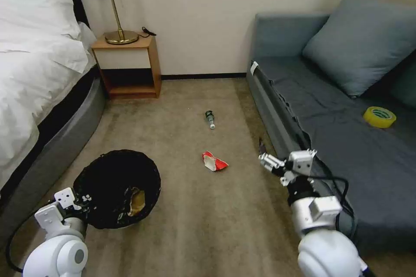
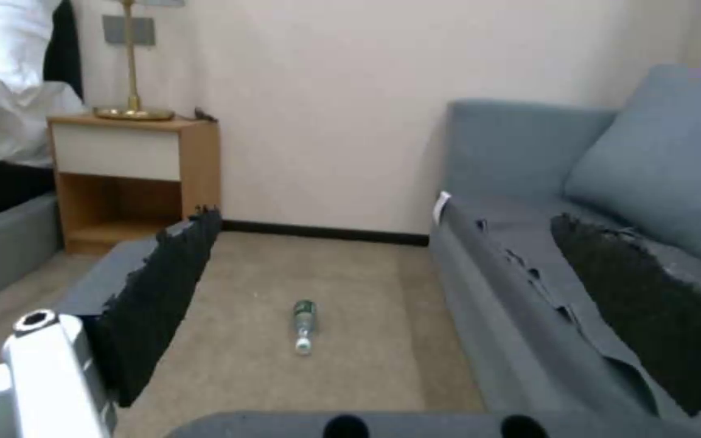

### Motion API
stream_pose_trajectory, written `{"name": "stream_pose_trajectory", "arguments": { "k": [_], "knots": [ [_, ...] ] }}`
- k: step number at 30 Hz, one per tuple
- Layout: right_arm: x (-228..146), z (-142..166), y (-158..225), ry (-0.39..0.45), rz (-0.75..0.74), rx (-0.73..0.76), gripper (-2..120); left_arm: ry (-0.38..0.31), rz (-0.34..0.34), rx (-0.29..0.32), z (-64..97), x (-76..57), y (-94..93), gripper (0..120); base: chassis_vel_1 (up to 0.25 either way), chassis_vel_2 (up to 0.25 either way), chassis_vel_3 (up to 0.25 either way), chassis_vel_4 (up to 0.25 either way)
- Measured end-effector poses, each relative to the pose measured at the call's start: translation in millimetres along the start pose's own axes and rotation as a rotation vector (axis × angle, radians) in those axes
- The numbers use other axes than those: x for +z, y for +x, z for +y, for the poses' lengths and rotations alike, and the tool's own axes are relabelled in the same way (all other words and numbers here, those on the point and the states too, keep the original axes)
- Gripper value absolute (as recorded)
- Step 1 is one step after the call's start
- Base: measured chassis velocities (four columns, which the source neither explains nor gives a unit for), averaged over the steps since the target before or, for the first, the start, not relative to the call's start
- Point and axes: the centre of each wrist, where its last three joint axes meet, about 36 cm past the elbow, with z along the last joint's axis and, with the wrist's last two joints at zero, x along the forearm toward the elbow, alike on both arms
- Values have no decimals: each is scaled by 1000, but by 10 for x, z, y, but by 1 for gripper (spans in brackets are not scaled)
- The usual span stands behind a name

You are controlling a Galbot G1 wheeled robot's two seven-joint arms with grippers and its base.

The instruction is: Pick up the trash bin, then pick up the garbage on the floor and place it into the trash bin.

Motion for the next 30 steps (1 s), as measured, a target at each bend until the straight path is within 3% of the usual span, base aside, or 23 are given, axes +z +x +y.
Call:
{"name": "stream_pose_trajectory", "arguments": {
  "k": [10, 30],
  "knots": [
    [110, 168, -38, -53, -31, 8, 100, 6, -2, -1, -2, -5, -8, 2, -43, 44, 45, -43],
    [223, 155, -151, -42, -6, -10, 100, 3, 2, -13, 31, -11, -119, 2, -104, 104, 103, -98]
  ]
}}
